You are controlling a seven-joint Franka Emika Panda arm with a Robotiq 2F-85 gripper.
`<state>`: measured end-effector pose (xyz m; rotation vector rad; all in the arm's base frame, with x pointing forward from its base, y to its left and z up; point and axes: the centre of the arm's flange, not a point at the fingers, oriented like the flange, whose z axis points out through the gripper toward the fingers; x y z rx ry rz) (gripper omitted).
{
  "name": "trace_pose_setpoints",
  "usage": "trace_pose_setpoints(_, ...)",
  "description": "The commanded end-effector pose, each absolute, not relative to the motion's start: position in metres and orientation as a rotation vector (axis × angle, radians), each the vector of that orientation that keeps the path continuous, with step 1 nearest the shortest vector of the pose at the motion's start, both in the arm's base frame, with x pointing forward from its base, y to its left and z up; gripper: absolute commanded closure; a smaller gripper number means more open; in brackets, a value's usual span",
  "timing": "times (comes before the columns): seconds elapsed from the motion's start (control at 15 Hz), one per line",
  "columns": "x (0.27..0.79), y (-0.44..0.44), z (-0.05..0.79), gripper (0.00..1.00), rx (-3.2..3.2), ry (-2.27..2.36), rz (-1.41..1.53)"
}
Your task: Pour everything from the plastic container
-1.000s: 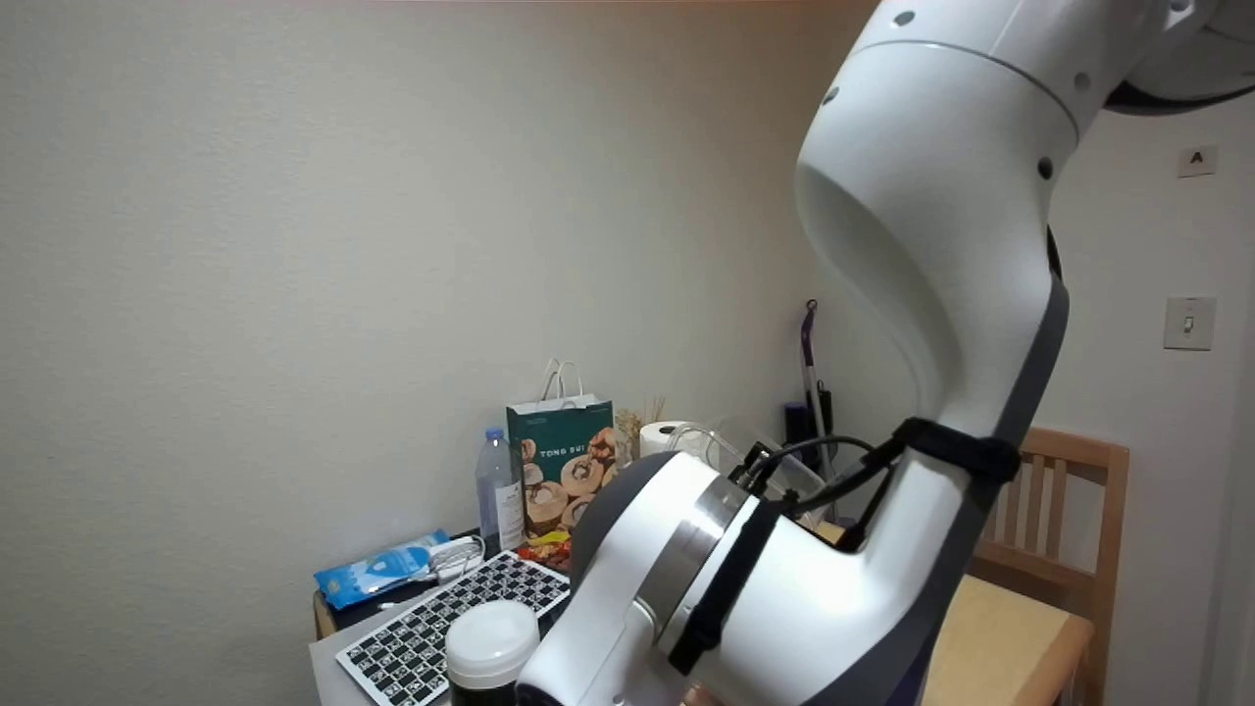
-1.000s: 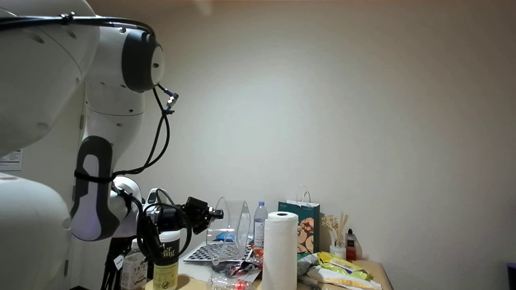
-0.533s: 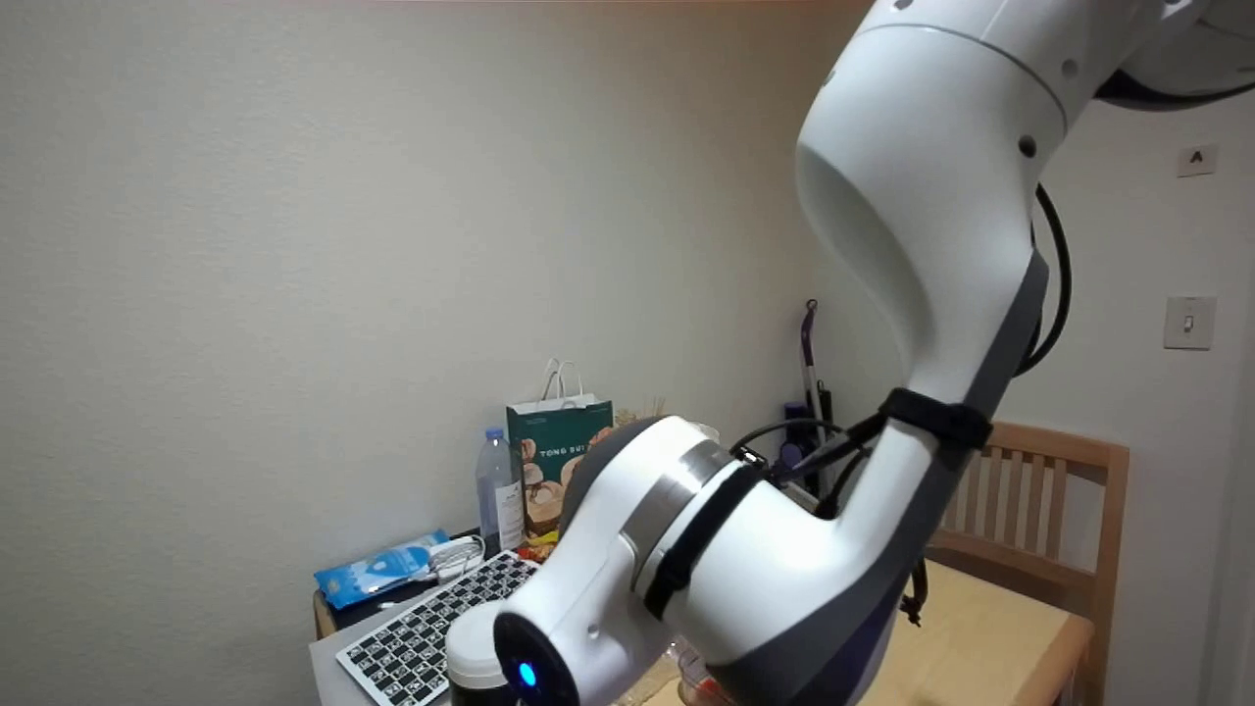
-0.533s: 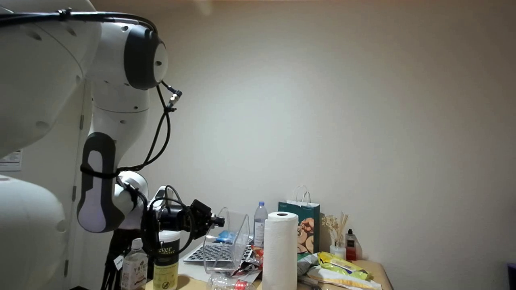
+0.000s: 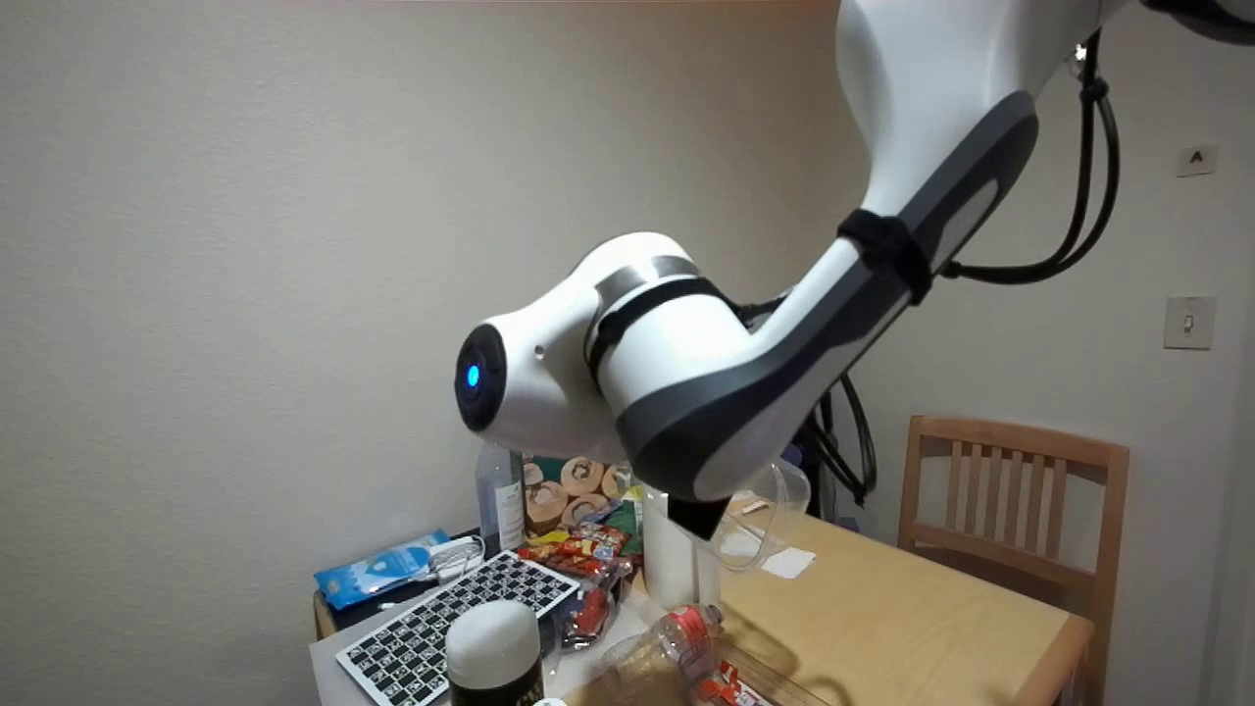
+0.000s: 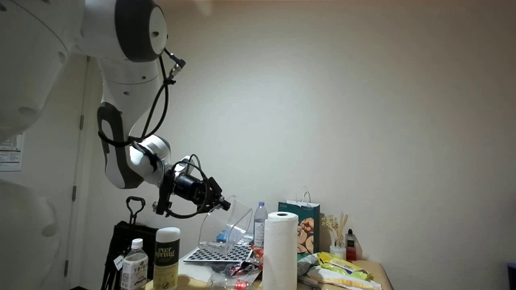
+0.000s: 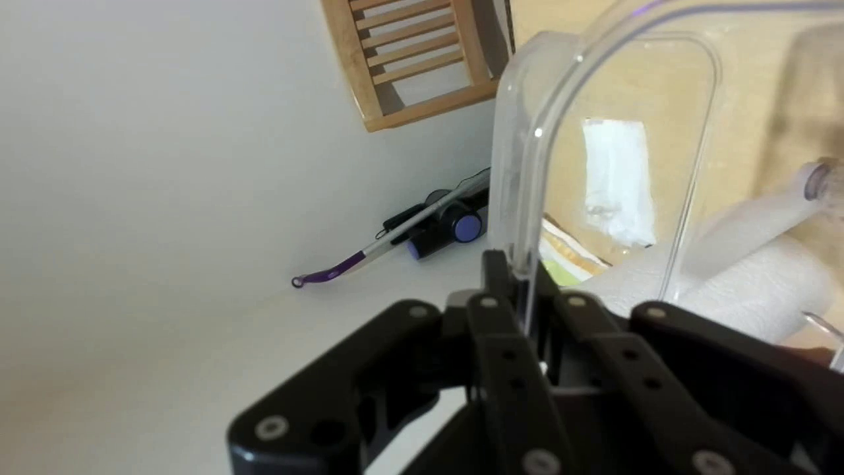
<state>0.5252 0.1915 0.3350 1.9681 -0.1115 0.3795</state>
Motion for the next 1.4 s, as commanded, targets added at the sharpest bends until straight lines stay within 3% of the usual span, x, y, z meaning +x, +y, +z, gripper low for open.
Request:
trace_pose_setpoints(0.0, 0.525, 0.159, 0.364, 0.98, 2.077, -0.007, 0.211)
trace_pose_setpoints(0.67, 0.464, 0.070, 0.303, 0.98, 2.314, 0.102, -0.094)
trace_pose_setpoints(0.73, 0.491, 0.089, 0.303, 0.92, 2.283, 0.085, -0.071)
trace_pose_setpoints(1.07, 0.476, 0.077, 0.294, 0.92, 2.285, 0.088, -0.096)
trace_pose_setpoints(1.13, 0.477, 0.077, 0.295, 0.98, 2.286, 0.087, -0.094)
trace_pose_setpoints(1.33, 0.481, 0.073, 0.267, 0.98, 2.392, 0.183, -0.024)
